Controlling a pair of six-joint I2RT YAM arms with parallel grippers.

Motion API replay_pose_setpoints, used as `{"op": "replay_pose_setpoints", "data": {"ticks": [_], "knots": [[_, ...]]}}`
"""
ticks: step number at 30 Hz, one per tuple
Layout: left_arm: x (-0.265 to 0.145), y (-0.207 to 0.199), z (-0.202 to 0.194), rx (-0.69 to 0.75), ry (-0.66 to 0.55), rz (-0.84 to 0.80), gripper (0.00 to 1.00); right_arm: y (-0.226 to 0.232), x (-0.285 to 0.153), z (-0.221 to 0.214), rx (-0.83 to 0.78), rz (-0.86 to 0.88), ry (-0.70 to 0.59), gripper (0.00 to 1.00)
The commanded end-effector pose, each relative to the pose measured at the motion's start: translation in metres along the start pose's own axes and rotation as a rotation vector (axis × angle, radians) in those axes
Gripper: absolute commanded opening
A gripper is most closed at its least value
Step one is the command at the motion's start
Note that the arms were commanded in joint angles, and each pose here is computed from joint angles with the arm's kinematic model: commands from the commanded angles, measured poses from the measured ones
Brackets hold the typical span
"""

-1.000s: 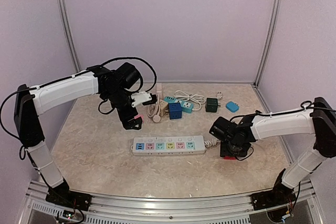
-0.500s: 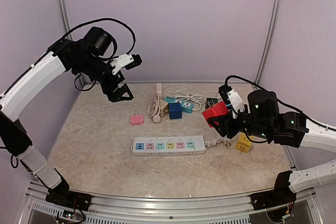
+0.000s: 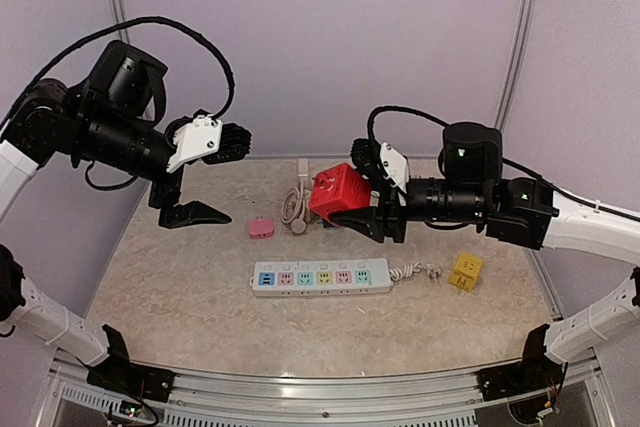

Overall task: Insert the plug
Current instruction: Pick up the plug from the center of the board.

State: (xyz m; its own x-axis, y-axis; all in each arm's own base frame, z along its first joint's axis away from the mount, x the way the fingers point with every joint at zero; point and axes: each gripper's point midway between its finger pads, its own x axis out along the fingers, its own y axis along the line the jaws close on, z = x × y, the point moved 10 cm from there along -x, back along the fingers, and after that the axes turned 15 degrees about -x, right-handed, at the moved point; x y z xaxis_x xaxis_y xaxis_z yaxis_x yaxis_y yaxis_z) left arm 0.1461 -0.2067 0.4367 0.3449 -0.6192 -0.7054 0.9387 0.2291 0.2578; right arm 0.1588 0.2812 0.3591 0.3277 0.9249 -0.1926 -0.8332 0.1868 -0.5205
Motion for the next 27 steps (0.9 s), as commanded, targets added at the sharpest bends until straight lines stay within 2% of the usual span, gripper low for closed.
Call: {"op": "replay_pose_setpoints", "data": {"ticks": [1,4,10,18,22,27], "knots": [[0.010,-0.013,0.018,0.116,-0.150,0.035,0.99,0.011,0.009,0.033,-0.147,0.062,-0.132,0.00],[0.020,-0.017,0.026,0.173,-0.182,0.036,0.99,0.016,0.009,0.041,-0.170,0.063,-0.154,0.00],[0.035,-0.019,0.049,0.179,-0.253,0.028,0.99,0.020,0.011,0.042,-0.185,0.046,-0.138,0.00],[0.049,-0.038,0.047,0.195,-0.193,-0.095,0.99,0.016,0.011,0.043,-0.189,-0.014,-0.151,0.00],[0.048,-0.040,0.050,0.183,-0.204,-0.093,0.98,0.014,0.011,0.044,-0.185,-0.036,-0.158,0.00],[0.047,-0.038,0.059,0.168,-0.232,-0.060,0.85,0.012,0.008,0.047,-0.169,-0.050,-0.178,0.00]]}}
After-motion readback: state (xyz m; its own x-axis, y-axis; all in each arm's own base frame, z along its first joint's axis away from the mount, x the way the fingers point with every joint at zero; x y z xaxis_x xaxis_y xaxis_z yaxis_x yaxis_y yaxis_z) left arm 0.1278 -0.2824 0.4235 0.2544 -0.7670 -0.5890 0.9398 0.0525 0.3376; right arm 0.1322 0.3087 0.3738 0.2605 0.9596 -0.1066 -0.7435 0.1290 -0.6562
